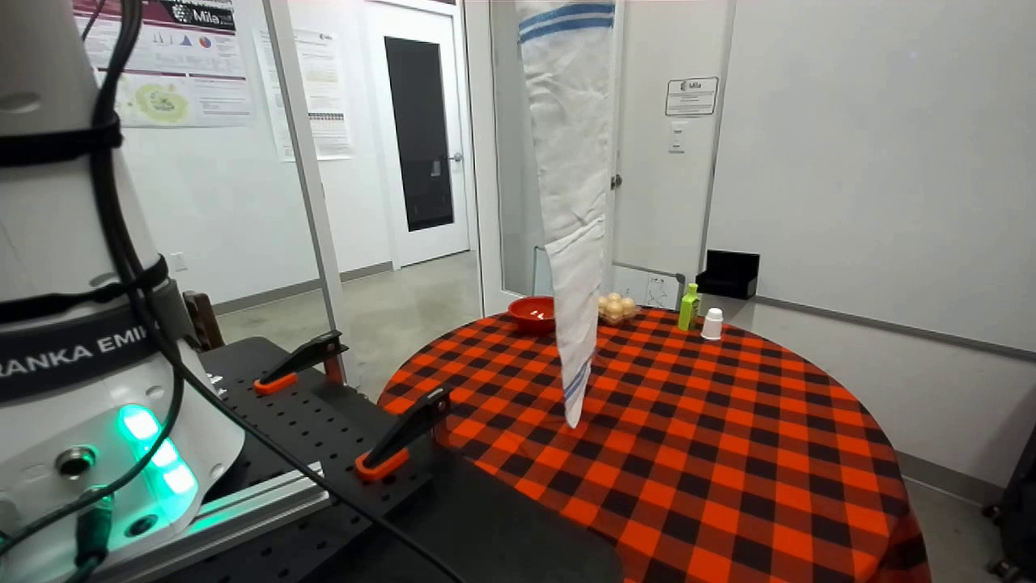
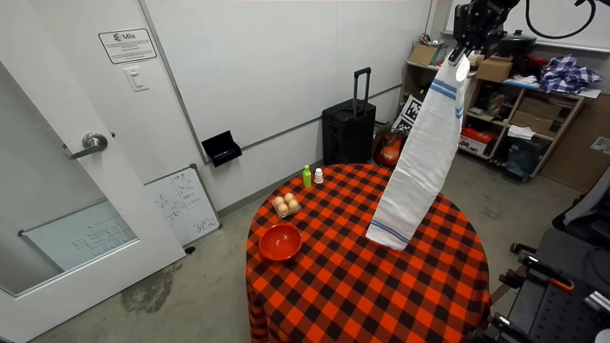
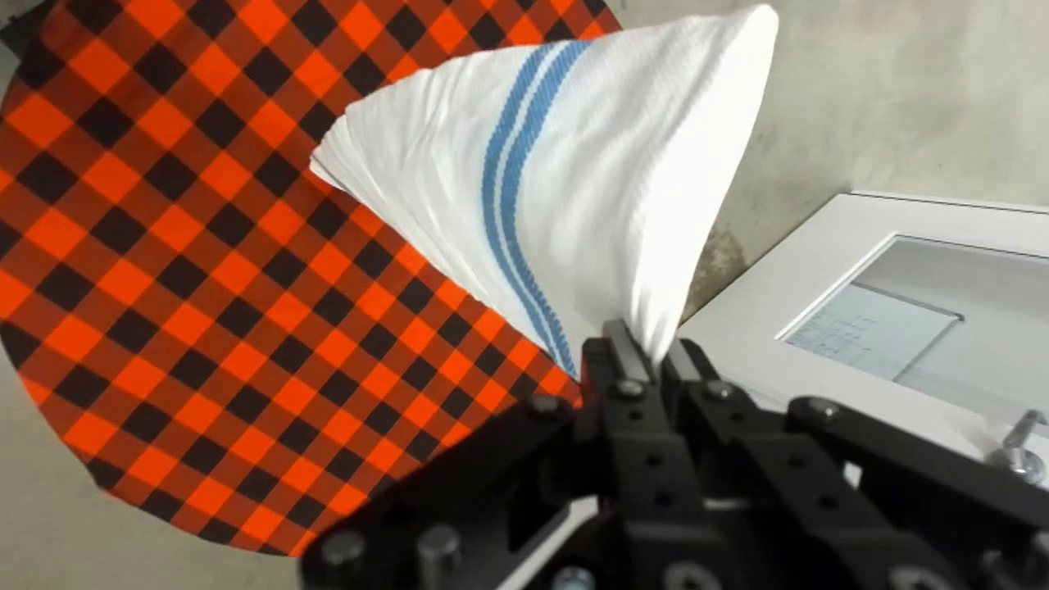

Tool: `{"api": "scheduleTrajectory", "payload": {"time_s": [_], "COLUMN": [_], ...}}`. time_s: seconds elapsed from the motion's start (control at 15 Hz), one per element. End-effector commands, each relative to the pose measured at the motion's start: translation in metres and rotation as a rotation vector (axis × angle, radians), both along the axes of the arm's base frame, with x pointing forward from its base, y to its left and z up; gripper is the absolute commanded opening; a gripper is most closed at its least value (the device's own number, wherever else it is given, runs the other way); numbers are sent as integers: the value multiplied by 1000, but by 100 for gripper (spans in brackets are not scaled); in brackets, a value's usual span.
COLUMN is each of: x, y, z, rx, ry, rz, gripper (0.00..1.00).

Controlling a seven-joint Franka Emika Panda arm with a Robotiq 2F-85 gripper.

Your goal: Pick up the white and blue towel, set the towel down and fold it three times over

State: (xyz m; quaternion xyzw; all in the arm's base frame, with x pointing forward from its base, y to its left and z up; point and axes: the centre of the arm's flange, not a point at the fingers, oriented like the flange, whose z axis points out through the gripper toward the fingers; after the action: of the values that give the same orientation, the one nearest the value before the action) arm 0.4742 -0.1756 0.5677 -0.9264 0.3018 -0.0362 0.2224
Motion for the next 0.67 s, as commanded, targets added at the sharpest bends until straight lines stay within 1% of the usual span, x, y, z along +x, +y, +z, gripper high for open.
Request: {"api": "scheduleTrajectory", "payload": {"time_s": [0.0,0.33,0.6], "x": [3,4,10], "y": [-8,-15,-16], "z": [7,8,12], "rx": [77,100,145], "ry": [-29,-47,-79], "rz": [-54,-169,-290], "gripper": [1,1,1]}}
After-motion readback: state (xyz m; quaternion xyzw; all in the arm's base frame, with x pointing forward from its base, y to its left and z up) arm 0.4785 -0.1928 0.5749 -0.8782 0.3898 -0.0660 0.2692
